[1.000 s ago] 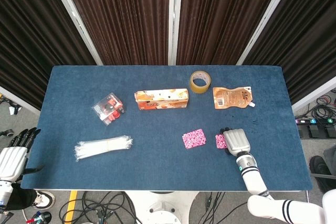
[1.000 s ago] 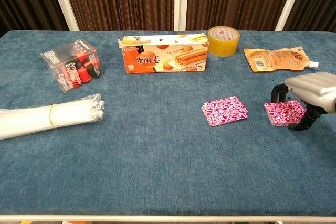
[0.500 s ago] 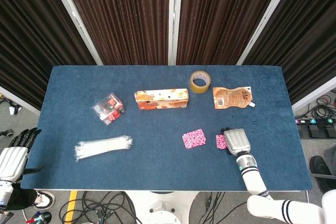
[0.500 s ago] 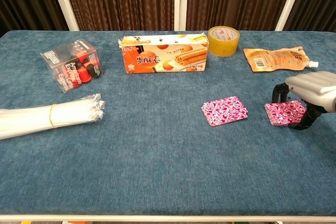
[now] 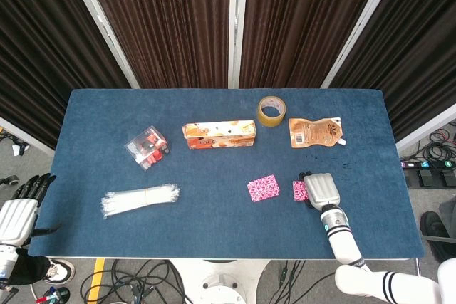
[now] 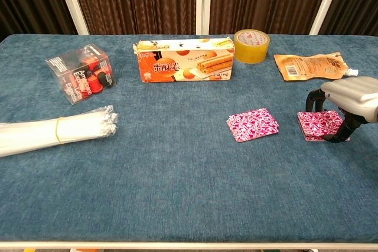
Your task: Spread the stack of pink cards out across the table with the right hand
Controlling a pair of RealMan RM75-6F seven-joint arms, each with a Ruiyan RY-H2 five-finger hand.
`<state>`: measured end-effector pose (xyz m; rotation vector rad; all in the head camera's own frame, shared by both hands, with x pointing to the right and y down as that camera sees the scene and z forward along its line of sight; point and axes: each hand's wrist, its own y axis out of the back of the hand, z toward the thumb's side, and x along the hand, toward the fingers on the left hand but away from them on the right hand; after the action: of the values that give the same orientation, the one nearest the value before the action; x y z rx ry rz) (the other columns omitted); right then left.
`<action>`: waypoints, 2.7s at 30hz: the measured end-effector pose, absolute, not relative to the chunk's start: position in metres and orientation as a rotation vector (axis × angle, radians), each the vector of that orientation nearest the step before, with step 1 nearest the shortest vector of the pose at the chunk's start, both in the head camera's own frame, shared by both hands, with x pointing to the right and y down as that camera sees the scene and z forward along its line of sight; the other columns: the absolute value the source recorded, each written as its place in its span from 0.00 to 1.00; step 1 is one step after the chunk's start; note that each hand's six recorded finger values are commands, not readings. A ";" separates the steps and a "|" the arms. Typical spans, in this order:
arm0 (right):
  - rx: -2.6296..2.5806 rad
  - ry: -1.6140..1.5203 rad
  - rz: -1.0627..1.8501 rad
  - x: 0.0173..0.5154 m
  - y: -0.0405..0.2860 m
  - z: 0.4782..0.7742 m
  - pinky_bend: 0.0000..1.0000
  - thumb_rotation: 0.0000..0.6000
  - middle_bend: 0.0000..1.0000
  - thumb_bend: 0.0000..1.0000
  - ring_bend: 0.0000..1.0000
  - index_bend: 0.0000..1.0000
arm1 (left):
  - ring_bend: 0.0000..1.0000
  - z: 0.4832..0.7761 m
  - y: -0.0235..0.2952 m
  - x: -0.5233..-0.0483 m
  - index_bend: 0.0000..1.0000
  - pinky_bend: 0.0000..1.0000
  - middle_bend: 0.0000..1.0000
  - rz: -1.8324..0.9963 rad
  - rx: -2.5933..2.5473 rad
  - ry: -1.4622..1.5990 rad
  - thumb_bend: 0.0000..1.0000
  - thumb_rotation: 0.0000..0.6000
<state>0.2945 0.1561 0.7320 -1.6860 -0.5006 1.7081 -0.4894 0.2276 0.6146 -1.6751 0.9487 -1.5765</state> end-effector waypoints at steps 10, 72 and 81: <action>-1.660 -0.509 1.683 0.286 0.133 0.731 0.95 1.00 0.41 0.22 0.88 0.45 | 0.00 0.612 0.227 -0.489 0.07 0.15 0.05 -1.568 -1.671 0.958 0.00 1.00; -1.577 -0.924 1.497 0.418 0.153 0.606 0.00 1.00 0.00 0.18 0.00 0.00 | 0.00 0.603 0.217 -0.485 0.07 0.15 0.05 -1.529 -1.612 0.987 0.00 1.00; -1.404 -0.925 1.609 0.471 0.201 0.593 0.00 1.00 0.00 0.16 0.00 0.00 | 0.00 0.600 0.211 -0.481 0.07 0.15 0.05 -1.526 -1.579 0.971 0.00 1.00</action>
<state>0.4710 0.2010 0.5927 -1.4045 -0.9251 1.6088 -0.4806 0.2109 0.6003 -1.5795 0.9707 -1.5258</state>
